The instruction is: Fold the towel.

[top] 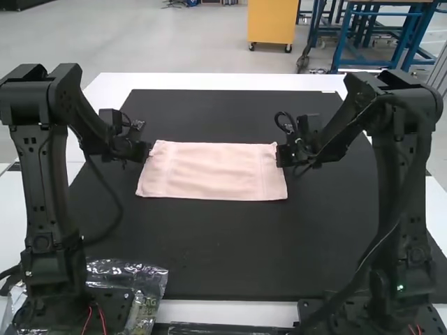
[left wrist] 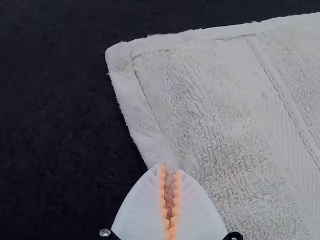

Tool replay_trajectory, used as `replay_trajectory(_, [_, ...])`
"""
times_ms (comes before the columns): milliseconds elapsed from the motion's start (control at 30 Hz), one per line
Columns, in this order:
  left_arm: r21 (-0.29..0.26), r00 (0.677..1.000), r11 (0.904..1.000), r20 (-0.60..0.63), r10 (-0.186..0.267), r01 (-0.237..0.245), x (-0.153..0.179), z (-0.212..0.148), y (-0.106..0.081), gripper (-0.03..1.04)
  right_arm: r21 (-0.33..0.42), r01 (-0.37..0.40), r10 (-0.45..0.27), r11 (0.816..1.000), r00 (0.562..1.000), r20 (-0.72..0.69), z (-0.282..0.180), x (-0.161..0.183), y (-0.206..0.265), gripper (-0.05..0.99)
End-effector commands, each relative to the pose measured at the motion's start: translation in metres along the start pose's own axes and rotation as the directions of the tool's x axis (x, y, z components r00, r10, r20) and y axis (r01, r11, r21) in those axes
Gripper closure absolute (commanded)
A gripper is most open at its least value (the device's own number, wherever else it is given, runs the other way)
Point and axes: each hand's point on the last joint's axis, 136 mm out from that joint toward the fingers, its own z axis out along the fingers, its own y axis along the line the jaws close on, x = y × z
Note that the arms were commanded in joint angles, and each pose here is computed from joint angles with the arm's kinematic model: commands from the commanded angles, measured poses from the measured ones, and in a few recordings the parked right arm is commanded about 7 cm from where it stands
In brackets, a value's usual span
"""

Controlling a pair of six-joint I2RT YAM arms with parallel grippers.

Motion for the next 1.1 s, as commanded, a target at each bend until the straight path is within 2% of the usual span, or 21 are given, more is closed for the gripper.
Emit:
replay_trajectory(0, [-0.034, 1.000, 0.9994, -0.022, 0.008, -0.009, 0.010, 0.006, 0.014, 0.99, -0.027, -0.006, 0.005, 1.000, 0.999, -0.034, 0.004, 0.014, 0.000, 0.96])
replay_trajectory(67, [-0.022, 1.000, 0.9997, -0.008, 0.010, -0.010, 0.004, 0.002, 0.013, 0.99, -0.027, -0.012, 0.012, 1.000, 1.000, -0.029, 0.003, 0.011, 0.000, 0.96])
replay_trajectory(267, [-0.032, 0.999, 0.9995, 0.042, 0.007, -0.006, -0.022, -0.009, 0.016, 0.99, -0.030, -0.011, 0.012, 0.999, 1.000, 0.020, -0.008, -0.013, 0.002, 0.96])
replay_trajectory(567, [-0.007, 0.998, 0.9999, 0.063, 0.011, -0.010, -0.045, -0.029, 0.009, 0.99, -0.038, -0.027, 0.030, 0.999, 0.997, 0.073, -0.030, -0.038, -0.002, 0.96])
replay_trajectory(800, [0.024, 0.999, 0.9997, 0.044, -0.009, 0.008, -0.043, -0.043, 0.006, 0.99, -0.051, -0.033, 0.038, 0.998, 0.995, 0.091, -0.050, -0.048, -0.002, 0.96])
replay_trajectory(1067, [0.013, 1.000, 0.9999, 0.024, -0.007, 0.007, -0.038, -0.065, 0.009, 0.99, -0.061, -0.047, 0.053, 0.997, 0.994, 0.094, -0.076, -0.050, -0.005, 0.96])
